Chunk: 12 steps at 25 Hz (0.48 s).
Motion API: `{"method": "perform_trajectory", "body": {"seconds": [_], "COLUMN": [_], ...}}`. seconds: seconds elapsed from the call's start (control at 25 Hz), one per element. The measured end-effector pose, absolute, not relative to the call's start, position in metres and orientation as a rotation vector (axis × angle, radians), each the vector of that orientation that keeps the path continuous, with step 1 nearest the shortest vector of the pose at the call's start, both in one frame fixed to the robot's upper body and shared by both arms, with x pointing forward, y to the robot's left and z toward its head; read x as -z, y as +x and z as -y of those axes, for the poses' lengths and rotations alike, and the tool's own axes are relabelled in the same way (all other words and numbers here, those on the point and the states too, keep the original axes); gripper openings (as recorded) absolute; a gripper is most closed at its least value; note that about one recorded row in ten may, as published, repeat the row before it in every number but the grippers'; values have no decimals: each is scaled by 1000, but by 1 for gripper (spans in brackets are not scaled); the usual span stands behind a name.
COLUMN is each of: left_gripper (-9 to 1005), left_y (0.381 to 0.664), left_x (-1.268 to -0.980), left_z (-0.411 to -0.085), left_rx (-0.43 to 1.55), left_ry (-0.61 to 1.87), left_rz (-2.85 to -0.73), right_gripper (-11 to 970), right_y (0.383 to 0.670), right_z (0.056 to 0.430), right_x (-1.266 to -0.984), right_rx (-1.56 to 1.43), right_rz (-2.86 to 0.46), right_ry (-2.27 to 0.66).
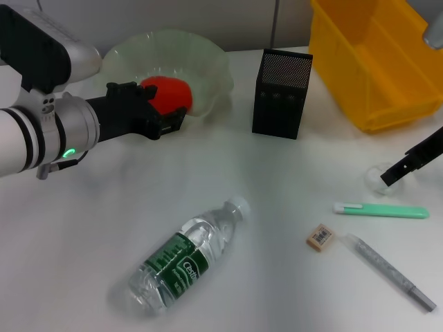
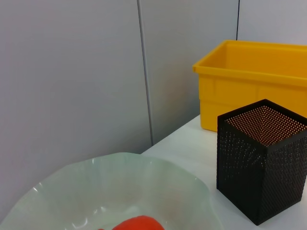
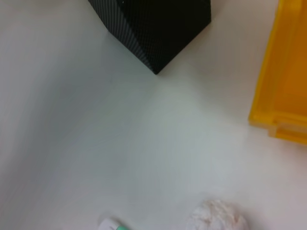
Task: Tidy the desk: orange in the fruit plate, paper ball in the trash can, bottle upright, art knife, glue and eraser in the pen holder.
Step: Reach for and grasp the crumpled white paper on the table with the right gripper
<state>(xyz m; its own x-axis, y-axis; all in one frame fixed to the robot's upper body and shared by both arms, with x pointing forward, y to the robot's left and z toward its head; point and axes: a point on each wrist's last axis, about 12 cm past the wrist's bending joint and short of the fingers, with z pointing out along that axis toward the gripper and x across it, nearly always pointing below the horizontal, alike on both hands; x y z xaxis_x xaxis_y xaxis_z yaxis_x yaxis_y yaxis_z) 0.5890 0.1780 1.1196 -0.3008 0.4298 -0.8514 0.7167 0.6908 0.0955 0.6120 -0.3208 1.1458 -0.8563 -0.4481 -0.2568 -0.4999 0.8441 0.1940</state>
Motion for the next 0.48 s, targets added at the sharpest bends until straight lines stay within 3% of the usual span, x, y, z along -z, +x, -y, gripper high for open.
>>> {"method": "perform_trajectory", "body": {"seconds": [0.48], "left_gripper": [654], "left_y": [588], "left_x": [-1118], "left_z": [-180], "left_rx": [369], "left_ry": [896], "left_rz": [-1941], "right_gripper": [619], "right_y": [612], "right_z": [318], "right_x": [-1143], "right_rx": [-389], "right_rz": [-2809], "right_ry": [-745]}}
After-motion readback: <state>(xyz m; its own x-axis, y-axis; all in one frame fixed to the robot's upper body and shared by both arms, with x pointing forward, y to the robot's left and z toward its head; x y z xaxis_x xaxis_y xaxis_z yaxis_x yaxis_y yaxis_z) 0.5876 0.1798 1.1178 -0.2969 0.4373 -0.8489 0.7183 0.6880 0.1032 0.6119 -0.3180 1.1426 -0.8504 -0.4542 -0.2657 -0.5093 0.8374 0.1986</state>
